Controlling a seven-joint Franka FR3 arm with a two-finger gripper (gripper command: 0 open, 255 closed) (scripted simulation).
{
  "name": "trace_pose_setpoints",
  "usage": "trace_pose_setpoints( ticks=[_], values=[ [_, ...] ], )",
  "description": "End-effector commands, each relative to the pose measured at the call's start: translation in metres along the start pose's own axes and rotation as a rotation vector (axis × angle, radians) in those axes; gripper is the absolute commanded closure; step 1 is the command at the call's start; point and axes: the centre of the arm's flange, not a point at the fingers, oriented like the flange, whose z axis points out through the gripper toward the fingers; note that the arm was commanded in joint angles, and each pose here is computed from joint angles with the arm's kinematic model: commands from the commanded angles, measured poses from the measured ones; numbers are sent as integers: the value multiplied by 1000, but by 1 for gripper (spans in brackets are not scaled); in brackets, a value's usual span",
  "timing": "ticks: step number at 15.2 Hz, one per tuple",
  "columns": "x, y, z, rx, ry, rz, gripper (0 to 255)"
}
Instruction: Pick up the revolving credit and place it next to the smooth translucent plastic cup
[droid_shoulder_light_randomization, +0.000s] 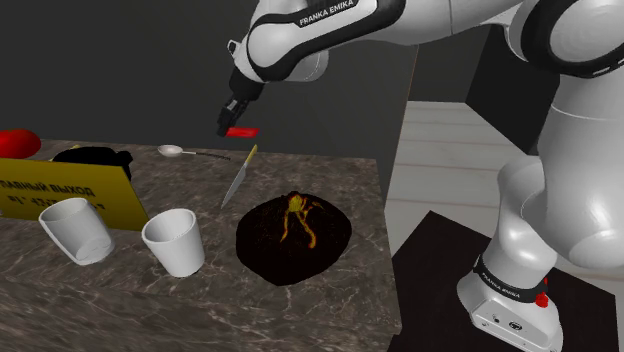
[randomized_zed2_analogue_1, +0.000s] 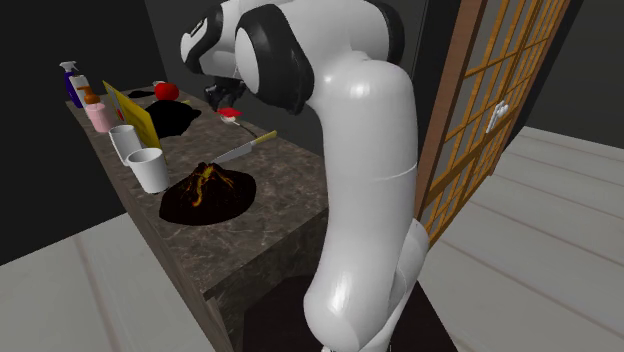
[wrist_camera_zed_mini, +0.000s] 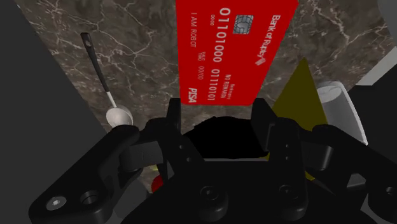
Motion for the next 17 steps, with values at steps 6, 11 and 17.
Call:
trace_pose_setpoints(
  ticks=[6,11,17],
  values=[
    [66,-52,41,0,0,1,255],
    [113,-88,72,0,0,1,255],
    [108,-96,100,0,0,1,255]
  ],
)
